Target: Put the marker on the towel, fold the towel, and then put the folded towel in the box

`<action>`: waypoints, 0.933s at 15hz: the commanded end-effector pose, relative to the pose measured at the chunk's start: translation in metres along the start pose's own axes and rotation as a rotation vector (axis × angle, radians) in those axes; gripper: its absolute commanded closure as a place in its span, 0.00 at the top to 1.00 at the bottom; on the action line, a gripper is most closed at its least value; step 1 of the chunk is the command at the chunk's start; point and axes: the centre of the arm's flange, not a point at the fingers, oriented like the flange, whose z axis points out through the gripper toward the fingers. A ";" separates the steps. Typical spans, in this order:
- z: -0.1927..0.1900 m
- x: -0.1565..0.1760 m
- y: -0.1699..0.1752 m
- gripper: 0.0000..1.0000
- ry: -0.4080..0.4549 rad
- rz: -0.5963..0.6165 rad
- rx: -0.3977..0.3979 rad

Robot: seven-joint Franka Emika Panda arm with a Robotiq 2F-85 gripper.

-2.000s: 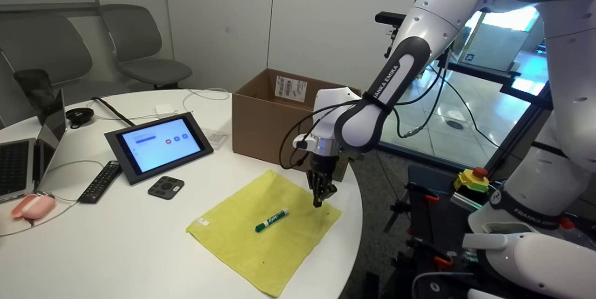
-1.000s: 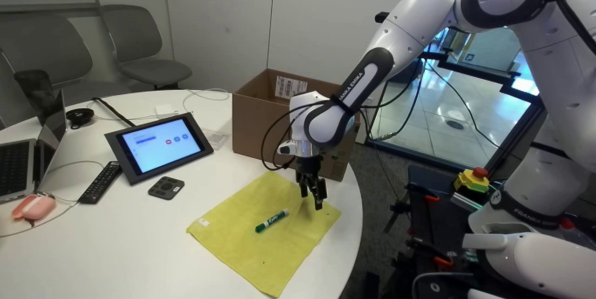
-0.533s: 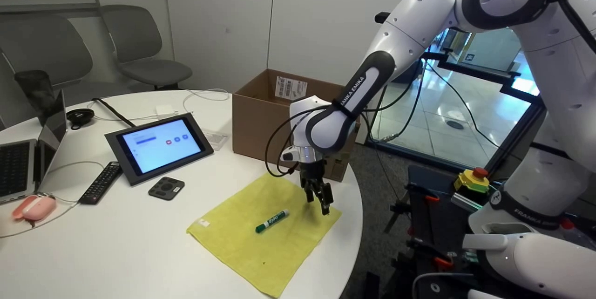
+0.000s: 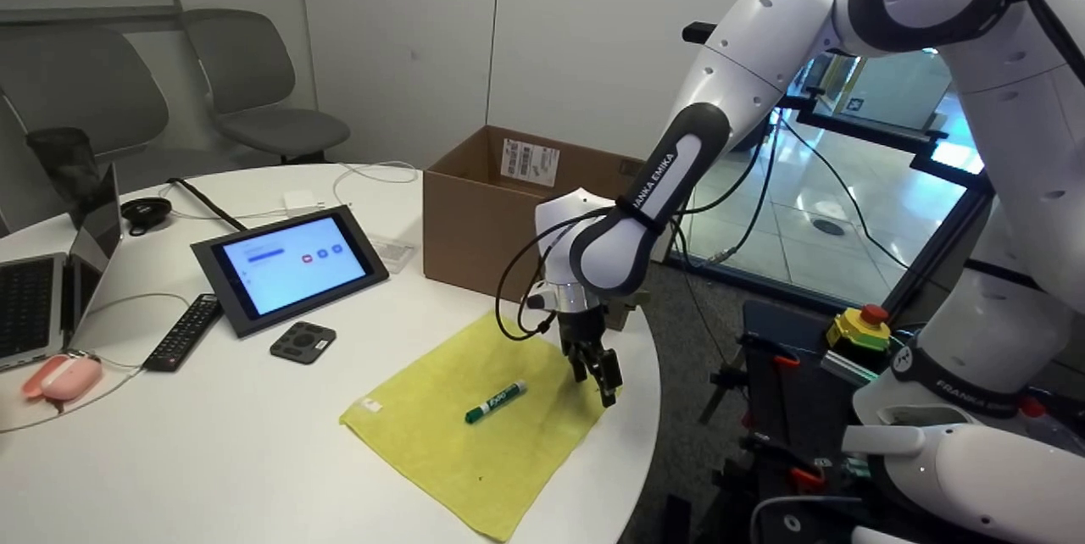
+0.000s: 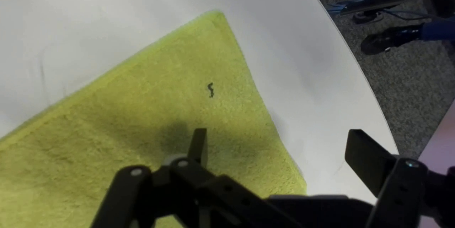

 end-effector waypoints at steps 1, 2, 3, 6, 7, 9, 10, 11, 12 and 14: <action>0.002 -0.009 -0.017 1.00 0.033 0.065 -0.022; 0.006 -0.010 -0.020 1.00 0.038 0.073 -0.029; 0.010 -0.011 -0.022 1.00 0.039 0.074 -0.039; 0.023 -0.014 -0.028 1.00 0.034 0.089 -0.072; 0.026 -0.014 -0.030 1.00 0.039 0.103 -0.086; 0.031 -0.011 -0.034 1.00 0.058 0.143 -0.098; 0.031 -0.008 -0.035 1.00 0.070 0.178 -0.111; 0.030 -0.006 -0.035 1.00 0.084 0.230 -0.120; 0.029 -0.005 -0.035 1.00 0.102 0.283 -0.125; 0.025 -0.007 -0.034 1.00 0.134 0.378 -0.134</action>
